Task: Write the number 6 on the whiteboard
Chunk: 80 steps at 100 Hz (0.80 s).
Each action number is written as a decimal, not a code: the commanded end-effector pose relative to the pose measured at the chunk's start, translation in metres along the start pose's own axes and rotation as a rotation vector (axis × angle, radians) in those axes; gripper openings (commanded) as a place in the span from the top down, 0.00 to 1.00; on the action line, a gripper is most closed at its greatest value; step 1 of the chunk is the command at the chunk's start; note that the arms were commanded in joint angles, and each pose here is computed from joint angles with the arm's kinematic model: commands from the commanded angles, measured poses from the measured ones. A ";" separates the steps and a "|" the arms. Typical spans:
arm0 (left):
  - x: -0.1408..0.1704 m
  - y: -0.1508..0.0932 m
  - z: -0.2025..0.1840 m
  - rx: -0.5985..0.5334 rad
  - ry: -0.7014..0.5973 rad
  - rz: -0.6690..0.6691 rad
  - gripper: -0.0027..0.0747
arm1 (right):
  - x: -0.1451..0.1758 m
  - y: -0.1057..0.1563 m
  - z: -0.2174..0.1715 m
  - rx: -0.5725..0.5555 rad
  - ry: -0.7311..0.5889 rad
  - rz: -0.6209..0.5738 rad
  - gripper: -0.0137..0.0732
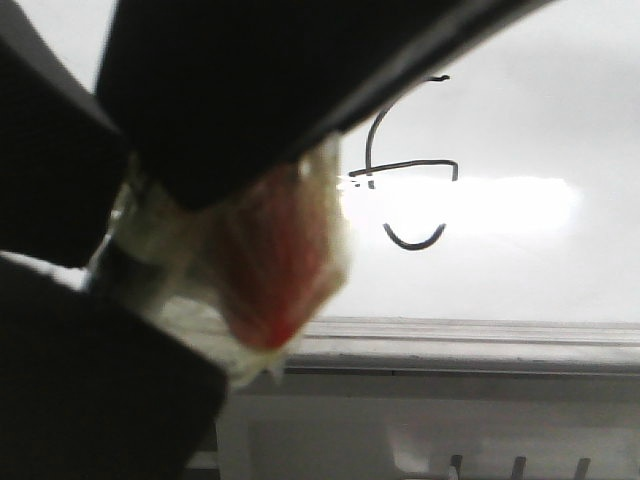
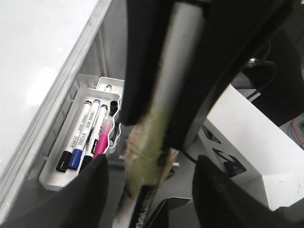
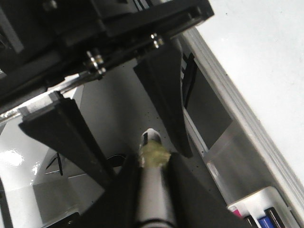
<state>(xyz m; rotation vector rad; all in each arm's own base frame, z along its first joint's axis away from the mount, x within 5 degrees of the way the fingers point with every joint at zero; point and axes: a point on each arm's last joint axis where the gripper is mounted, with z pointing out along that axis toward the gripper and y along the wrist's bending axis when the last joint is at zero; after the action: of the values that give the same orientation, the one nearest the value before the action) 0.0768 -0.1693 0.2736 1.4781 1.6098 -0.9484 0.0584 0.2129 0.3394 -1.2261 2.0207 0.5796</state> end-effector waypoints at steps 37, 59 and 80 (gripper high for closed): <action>-0.015 0.003 -0.002 -0.016 -0.085 -0.061 0.99 | -0.011 0.000 -0.009 -0.013 -0.071 -0.012 0.90; -0.015 0.003 -0.002 -0.012 -0.084 -0.061 0.99 | -0.012 -0.001 -0.009 -0.001 -0.076 -0.026 0.74; -0.017 0.002 -0.002 -0.005 -0.097 -0.080 0.99 | -0.027 -0.009 -0.031 0.057 -0.190 -0.094 0.22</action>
<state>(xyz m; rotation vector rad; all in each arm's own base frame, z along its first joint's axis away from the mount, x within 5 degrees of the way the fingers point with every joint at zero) 0.0781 -0.1716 0.2750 1.4467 1.6105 -0.9753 0.0617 0.2101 0.3470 -1.2355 1.9666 0.5239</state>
